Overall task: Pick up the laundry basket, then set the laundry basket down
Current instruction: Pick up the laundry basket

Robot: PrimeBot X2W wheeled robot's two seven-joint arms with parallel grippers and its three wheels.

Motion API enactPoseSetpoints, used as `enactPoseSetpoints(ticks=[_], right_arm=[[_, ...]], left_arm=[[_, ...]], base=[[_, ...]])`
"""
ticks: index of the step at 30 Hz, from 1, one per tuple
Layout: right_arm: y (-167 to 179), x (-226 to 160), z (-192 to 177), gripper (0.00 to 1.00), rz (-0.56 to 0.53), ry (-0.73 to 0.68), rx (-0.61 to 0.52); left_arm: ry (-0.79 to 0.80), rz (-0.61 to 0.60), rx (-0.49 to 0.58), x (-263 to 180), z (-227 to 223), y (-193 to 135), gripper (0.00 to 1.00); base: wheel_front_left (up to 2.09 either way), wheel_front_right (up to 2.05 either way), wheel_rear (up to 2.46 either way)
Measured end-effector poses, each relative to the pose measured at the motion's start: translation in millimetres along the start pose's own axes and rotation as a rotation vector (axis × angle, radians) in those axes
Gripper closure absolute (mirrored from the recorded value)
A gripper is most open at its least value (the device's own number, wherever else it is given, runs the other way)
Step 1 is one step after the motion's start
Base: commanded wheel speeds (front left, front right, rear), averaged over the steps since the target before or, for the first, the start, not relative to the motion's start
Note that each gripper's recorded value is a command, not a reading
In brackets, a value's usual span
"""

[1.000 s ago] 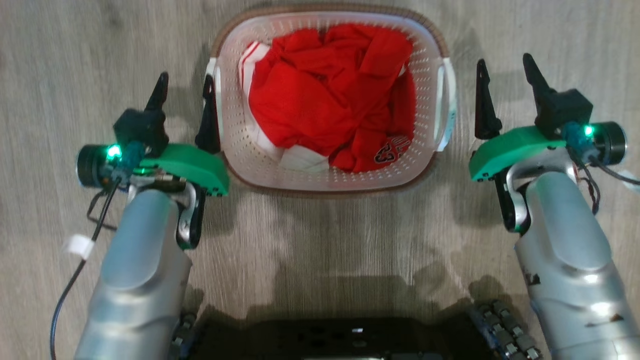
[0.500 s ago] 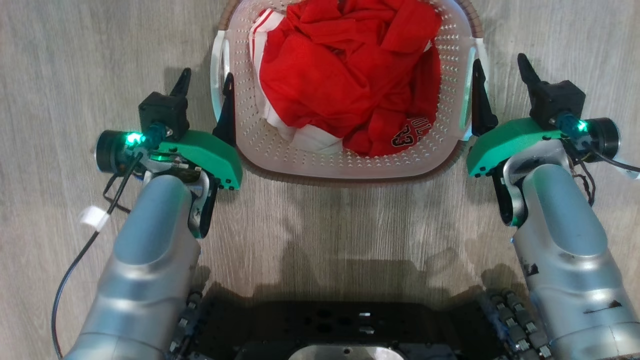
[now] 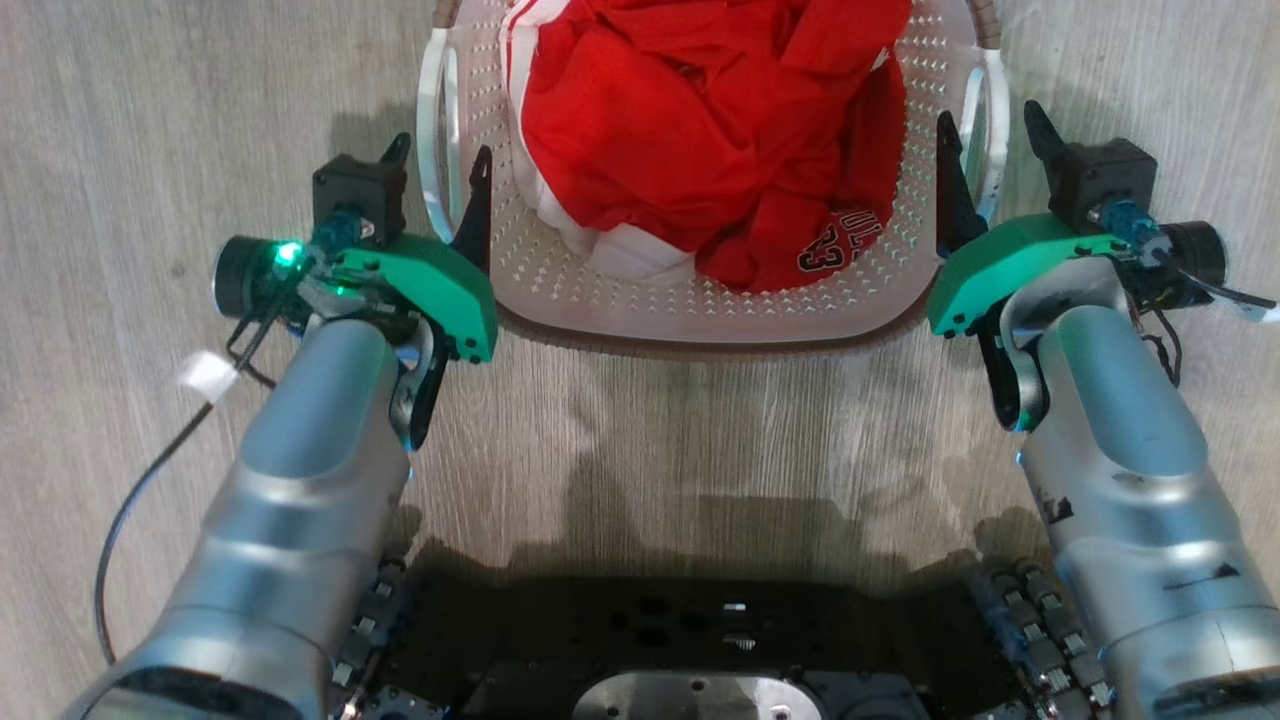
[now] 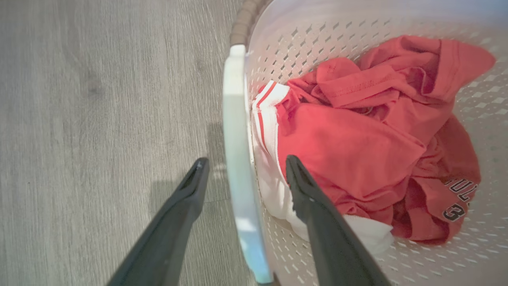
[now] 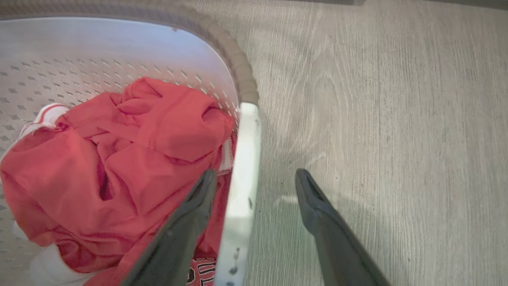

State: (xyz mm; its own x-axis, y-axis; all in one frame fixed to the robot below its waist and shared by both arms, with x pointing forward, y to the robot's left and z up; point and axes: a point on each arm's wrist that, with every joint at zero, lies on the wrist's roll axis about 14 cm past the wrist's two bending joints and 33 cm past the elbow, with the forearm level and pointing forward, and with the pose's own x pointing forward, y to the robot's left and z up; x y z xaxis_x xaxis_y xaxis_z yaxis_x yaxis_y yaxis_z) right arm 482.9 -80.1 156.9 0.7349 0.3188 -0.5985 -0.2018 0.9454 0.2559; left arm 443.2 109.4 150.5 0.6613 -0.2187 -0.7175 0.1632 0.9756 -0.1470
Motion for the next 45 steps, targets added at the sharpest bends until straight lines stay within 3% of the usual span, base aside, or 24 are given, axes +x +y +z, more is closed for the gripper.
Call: enactPoseSetpoints(ticks=[9, 23, 25, 27, 28, 29, 31, 32, 33, 36, 45], right_arm=[[-2, 13, -27, 0.00, 0.004, 0.073, 0.014], [5, 31, -34, 0.00, 0.031, 0.089, 0.017], [5, 31, -35, 0.00, 0.033, 0.093, 0.016], [5, 30, -35, 0.18, 0.034, 0.093, 0.014], [5, 30, -34, 0.30, 0.034, 0.093, 0.014], [5, 30, -34, 0.51, 0.034, 0.093, 0.013], [6, 29, -34, 0.58, 0.036, 0.095, 0.010], [6, 28, -34, 0.62, 0.035, 0.096, 0.008], [5, 28, -33, 0.67, 0.033, 0.098, 0.008], [5, 26, -31, 0.99, 0.031, 0.099, 0.004], [7, 17, -17, 1.00, 0.027, 0.091, 0.009]], left_arm=[[0.038, 0.002, -0.012, 17, -8, 5, 0.00], [0.041, -0.013, -0.018, 30, -6, 1, 0.00], [0.041, -0.020, -0.019, 30, -6, -1, 0.04], [0.042, -0.024, -0.021, 30, -6, -3, 0.31], [0.042, -0.026, -0.022, 30, -5, -3, 0.51], [0.042, -0.028, -0.025, 30, -5, -4, 0.62], [0.042, -0.024, -0.025, 29, -5, -5, 0.79], [0.043, -0.026, -0.025, 29, -4, -5, 1.00], [0.041, -0.028, -0.029, 29, -4, -6, 1.00], [0.041, -0.031, -0.029, 27, -1, -9, 1.00], [0.030, -0.039, -0.037, 17, 9, -15, 1.00]], base=[[0.00, 0.00, 0.00], [0.00, 0.00, 0.00], [0.00, 0.00, 0.00], [0.00, 0.00, 0.00], [0.00, 0.00, 0.00], [0.00, 0.00, 0.00], [0.00, 0.00, 0.00], [0.00, 0.00, 0.00], [0.00, 0.00, 0.00], [0.00, 0.00, 0.00], [0.00, 0.00, 0.00]])
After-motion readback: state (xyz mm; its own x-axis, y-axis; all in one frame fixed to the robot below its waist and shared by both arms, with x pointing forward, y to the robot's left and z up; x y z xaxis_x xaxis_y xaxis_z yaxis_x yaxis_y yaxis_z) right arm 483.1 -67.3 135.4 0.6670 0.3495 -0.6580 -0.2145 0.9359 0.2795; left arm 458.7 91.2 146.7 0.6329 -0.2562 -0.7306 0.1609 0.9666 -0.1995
